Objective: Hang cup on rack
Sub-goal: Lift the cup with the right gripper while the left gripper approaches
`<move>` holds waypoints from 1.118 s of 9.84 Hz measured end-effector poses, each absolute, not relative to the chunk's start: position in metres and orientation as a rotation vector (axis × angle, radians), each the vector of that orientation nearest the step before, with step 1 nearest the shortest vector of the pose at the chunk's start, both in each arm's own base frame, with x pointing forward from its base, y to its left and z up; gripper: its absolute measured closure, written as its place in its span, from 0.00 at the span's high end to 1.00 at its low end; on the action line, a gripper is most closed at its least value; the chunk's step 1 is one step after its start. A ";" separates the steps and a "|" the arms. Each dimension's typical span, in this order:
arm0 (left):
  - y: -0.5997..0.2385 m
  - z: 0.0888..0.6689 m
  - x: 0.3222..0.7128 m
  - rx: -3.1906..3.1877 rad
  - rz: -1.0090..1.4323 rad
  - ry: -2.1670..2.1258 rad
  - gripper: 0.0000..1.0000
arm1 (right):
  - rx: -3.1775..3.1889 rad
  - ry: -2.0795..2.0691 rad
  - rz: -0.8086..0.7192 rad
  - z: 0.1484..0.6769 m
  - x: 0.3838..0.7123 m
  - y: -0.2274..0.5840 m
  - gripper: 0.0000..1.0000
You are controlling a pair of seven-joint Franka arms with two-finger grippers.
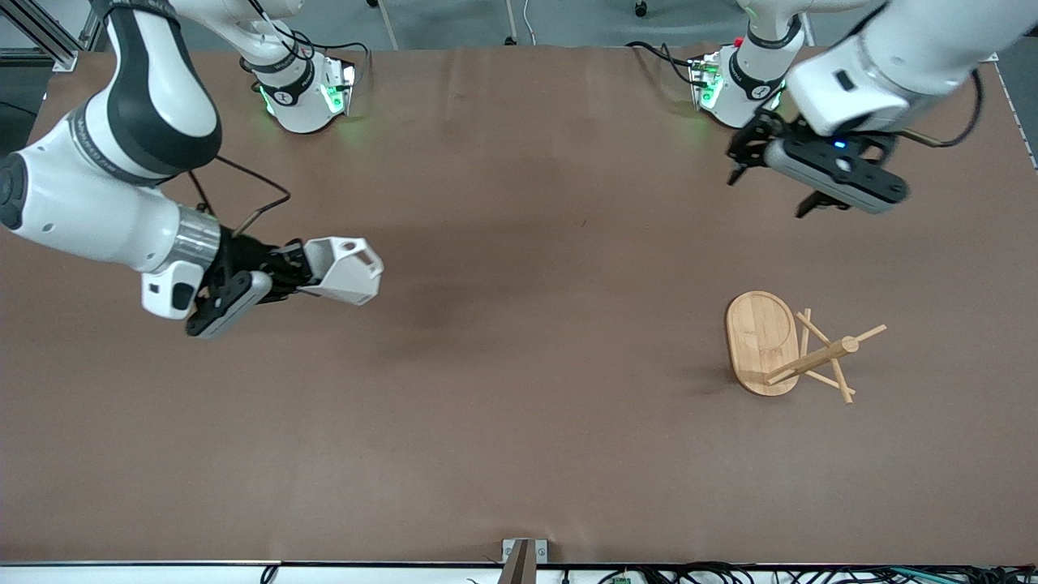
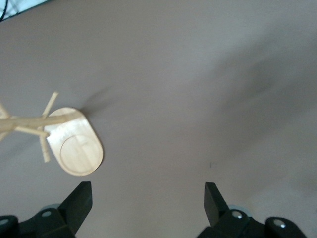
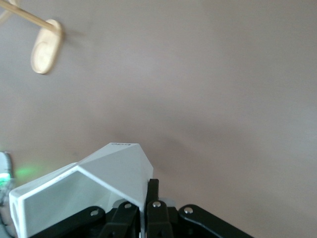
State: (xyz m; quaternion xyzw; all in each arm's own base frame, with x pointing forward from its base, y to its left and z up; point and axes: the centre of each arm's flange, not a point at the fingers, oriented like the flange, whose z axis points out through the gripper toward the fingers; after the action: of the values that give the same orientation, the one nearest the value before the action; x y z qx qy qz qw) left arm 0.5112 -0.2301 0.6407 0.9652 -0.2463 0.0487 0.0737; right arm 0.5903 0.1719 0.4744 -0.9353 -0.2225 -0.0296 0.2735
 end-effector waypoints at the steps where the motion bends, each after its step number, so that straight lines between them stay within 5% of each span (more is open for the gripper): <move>1: -0.252 0.640 0.504 2.874 0.176 -0.802 1.00 | -2.443 -0.571 -0.068 0.474 0.587 0.190 0.04; 11: -0.409 0.614 0.424 2.638 0.235 -1.226 1.00 | -1.884 -0.358 0.087 0.425 0.568 0.309 0.04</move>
State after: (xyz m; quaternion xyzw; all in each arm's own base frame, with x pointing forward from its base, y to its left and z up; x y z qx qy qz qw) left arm 0.4244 -0.4094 0.6144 0.8983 -0.4175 0.0799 0.1113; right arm 0.5683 0.3094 0.4247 -0.8038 -0.1529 0.0369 0.5737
